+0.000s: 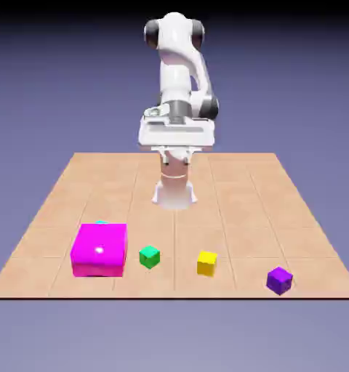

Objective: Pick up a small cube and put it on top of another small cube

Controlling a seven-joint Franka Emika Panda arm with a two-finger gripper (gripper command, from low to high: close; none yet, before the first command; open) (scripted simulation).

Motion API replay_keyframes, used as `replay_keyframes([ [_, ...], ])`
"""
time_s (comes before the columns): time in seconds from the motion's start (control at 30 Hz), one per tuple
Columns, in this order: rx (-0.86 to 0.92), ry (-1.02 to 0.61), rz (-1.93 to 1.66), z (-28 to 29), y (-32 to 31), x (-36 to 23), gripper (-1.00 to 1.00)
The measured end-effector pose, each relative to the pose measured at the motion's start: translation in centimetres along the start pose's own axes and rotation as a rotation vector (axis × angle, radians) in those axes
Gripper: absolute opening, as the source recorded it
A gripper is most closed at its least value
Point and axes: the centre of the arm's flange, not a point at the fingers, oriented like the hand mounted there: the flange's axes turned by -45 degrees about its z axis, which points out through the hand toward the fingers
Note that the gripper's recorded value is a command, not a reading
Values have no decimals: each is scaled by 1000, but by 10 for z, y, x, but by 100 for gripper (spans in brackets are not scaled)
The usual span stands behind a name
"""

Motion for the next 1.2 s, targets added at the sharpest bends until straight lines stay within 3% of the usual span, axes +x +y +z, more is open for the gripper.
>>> replay_keyframes([
  [0.57, 140, -487, -334, 166, -166, 13, 0],
  [1.0, 229, -830, -554, 274, -306, -66, 0],
  [1.17, 230, -835, -556, 315, -308, -109, 0],
  [1.2, 230, -835, -557, 323, -308, -119, -100],
])
